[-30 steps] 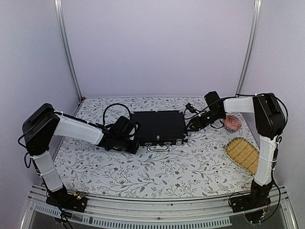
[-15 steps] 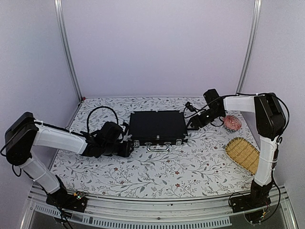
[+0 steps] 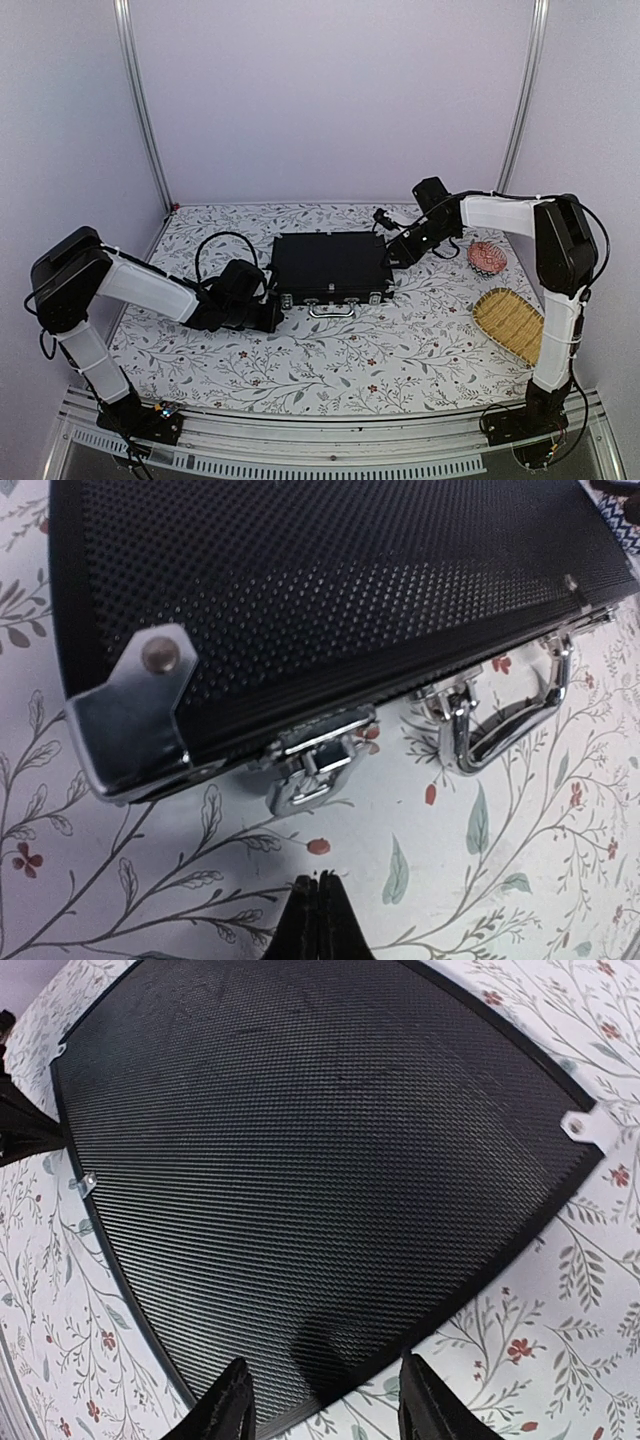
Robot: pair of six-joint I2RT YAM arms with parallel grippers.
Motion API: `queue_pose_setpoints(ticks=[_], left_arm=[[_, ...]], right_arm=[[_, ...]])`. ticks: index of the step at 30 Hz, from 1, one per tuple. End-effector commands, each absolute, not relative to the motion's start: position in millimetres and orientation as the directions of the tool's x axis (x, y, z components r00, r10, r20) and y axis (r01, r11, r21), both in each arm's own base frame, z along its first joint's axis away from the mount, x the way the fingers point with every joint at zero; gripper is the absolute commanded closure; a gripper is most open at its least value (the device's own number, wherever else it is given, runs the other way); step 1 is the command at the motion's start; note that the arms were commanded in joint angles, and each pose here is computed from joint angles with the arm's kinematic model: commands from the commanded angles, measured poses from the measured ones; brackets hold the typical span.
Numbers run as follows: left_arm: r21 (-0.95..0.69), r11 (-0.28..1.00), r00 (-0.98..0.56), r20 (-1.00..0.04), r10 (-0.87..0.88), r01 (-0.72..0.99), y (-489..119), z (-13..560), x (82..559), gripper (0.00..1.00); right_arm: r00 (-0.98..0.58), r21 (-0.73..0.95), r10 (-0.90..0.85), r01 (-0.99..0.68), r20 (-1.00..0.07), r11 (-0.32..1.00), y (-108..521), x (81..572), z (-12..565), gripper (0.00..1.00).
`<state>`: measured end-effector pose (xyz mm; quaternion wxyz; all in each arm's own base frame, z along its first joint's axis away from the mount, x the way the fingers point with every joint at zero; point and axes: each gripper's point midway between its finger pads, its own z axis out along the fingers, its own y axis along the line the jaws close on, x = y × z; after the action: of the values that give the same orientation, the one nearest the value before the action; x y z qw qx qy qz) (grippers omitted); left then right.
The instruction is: Pack up texas hold em set
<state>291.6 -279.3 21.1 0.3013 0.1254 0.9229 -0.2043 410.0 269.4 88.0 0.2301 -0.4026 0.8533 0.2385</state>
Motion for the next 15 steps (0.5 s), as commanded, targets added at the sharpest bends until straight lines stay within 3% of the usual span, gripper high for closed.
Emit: queue_pose_setpoints(ticks=[1, 15], left_arm=[[-0.352, 0.862, -0.77, -0.634, 0.068, 0.365, -290.7, 37.3, 302.1, 1.0], [-0.329, 0.88, -0.763, -0.644, 0.056, 0.342, -279.4, 39.3, 315.8, 1.0]], right_arm=[[-0.513, 0.195, -0.61, -0.837, -0.604, 0.51, 289.5, 410.3, 97.2, 0.52], [-0.469, 0.262, -0.648, -0.881, -0.6, 0.394, 338.3, 391.3, 80.5, 0.56]])
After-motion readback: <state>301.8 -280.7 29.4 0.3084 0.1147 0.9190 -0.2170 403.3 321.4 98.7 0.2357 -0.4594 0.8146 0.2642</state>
